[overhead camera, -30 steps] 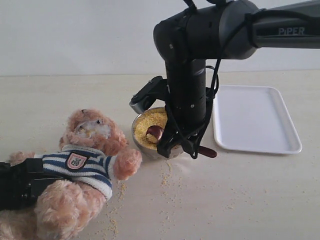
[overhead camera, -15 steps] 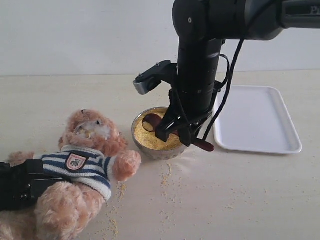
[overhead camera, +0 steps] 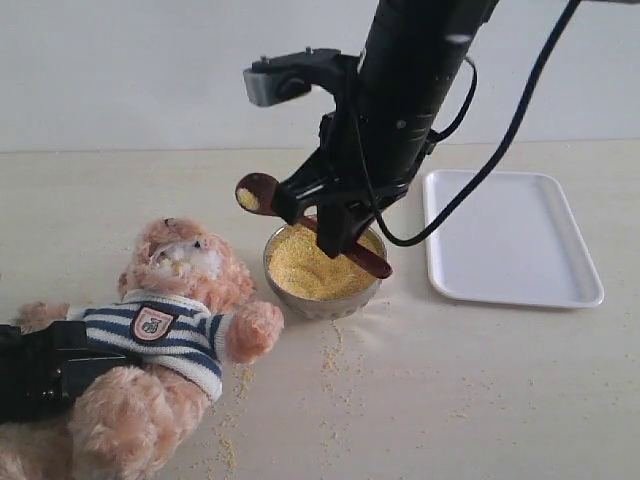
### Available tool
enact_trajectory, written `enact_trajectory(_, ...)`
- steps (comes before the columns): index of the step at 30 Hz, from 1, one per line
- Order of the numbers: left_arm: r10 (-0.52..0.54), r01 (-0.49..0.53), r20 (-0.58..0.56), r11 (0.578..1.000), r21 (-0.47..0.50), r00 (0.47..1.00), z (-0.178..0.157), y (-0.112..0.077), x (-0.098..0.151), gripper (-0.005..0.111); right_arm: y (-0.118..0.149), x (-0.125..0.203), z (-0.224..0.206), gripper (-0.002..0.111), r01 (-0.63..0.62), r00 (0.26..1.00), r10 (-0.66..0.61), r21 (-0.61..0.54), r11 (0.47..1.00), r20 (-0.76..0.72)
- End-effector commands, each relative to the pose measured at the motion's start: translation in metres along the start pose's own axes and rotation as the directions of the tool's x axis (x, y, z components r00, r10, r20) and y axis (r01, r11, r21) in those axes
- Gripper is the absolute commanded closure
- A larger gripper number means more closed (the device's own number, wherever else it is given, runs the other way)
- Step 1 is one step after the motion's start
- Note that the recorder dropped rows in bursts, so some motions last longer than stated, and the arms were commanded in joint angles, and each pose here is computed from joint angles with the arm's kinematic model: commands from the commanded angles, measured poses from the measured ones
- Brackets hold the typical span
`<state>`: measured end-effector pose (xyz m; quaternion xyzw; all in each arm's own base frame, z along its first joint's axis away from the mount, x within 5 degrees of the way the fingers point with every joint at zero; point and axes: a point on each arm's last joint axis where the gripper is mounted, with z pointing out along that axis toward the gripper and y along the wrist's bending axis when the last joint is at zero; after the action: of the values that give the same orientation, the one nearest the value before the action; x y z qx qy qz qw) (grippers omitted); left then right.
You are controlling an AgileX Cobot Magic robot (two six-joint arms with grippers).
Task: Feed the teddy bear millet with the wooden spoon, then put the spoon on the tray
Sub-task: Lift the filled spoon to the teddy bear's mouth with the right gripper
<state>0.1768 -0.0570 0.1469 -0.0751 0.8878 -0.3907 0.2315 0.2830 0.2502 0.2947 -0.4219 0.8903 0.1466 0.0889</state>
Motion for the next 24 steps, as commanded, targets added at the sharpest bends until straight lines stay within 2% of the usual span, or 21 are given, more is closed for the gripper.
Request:
enact_trajectory(1, -0.004, 0.004, 0.003, 0.999, 0.042, 1.000, 0.000, -0.005, -0.002, 0.102, 0.018, -0.002, -0.020, 0.109, -0.054, 0.994, 0.068, -0.160, 0.986, 0.085)
enact_trajectory(3, -0.008, 0.008, 0.003, 0.999, 0.042, 1.000, 0.000, -0.005, -0.002, 0.102, 0.027, -0.005, -0.016, 0.109, -0.054, 0.993, 0.076, -0.229, 0.972, 0.088)
enact_trajectory(8, -0.017, 0.017, 0.002, 0.999, 0.042, 1.000, 0.000, -0.005, -0.002, 0.102, 0.052, -0.008, 0.002, 0.109, 0.009, 0.999, 0.001, -0.235, 0.972, 0.042)
enact_trajectory(11, -0.017, 0.017, 0.000, 0.999, 0.052, 1.000, 0.000, -0.006, -0.001, 0.102, 0.053, -0.010, 0.012, 0.109, 0.020, 0.999, -0.014, -0.216, 0.976, 0.030)
enact_trajectory(17, -0.017, 0.017, 0.000, 0.999, 0.051, 1.000, 0.000, -0.006, -0.001, 0.102, 0.035, -0.007, 0.022, 0.109, 0.084, 0.996, -0.086, -0.046, 0.995, -0.037)
enact_trajectory(24, -0.017, 0.017, 0.000, 0.999, 0.051, 1.000, 0.000, -0.006, -0.001, 0.102, 0.040, -0.014, 0.025, 0.109, 0.130, 0.991, -0.130, 0.009, 0.992, 0.028)
